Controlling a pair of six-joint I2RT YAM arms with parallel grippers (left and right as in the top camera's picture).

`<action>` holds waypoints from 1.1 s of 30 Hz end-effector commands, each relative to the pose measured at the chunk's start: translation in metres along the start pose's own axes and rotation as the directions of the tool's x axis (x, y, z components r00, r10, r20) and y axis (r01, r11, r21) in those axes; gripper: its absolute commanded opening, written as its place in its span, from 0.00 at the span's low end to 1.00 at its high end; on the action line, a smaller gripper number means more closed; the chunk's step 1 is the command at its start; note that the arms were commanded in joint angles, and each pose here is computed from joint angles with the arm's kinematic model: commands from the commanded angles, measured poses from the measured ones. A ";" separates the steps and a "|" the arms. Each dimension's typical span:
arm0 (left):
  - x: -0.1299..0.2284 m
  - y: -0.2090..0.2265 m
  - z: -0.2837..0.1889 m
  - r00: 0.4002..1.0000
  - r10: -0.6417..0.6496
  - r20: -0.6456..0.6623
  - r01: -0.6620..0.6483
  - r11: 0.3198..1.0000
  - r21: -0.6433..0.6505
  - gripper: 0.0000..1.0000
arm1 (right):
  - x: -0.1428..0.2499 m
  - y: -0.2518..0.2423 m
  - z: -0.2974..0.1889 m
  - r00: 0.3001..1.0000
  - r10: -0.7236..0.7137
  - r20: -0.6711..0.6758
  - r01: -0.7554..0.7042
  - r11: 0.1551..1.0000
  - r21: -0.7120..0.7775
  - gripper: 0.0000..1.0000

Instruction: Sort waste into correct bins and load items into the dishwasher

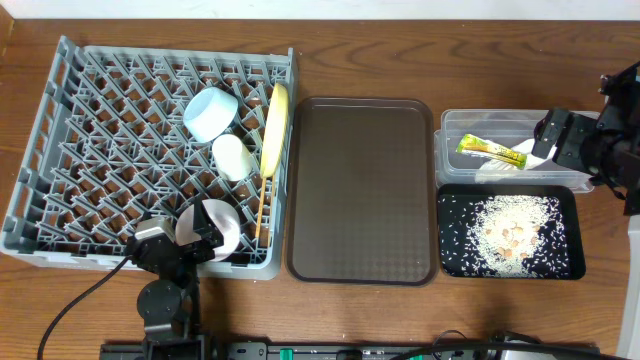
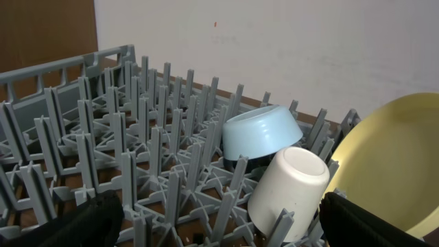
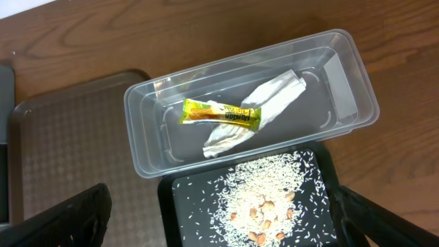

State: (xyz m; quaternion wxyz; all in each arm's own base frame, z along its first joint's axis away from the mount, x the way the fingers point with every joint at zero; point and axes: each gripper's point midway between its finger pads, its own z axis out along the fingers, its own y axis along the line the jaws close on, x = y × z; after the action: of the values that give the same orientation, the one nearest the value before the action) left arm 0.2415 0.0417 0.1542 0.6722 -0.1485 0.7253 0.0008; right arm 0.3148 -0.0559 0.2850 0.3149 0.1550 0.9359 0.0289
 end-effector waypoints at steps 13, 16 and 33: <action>0.016 0.005 0.000 0.998 0.026 -0.051 -0.027 0.999 -0.021 0.94 | -0.001 -0.006 0.002 1.000 -0.017 -0.006 0.017 0.999 0.041 0.99; 0.016 0.005 0.000 0.998 0.026 -0.051 -0.027 0.999 -0.021 0.94 | -0.001 -0.004 -0.008 0.999 -0.026 0.020 0.025 0.999 0.037 0.99; 0.016 0.005 0.000 0.998 0.026 -0.051 -0.027 0.999 -0.021 0.94 | 0.020 0.048 -0.158 0.524 -0.288 0.801 0.405 0.912 0.063 0.99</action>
State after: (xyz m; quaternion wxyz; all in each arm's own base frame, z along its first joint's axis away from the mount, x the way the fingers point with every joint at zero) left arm 0.2411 0.0416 0.1544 0.6711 -0.1445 0.7272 0.0047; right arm 0.2201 -0.0027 0.4423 0.7123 -0.0365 0.6997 -0.0415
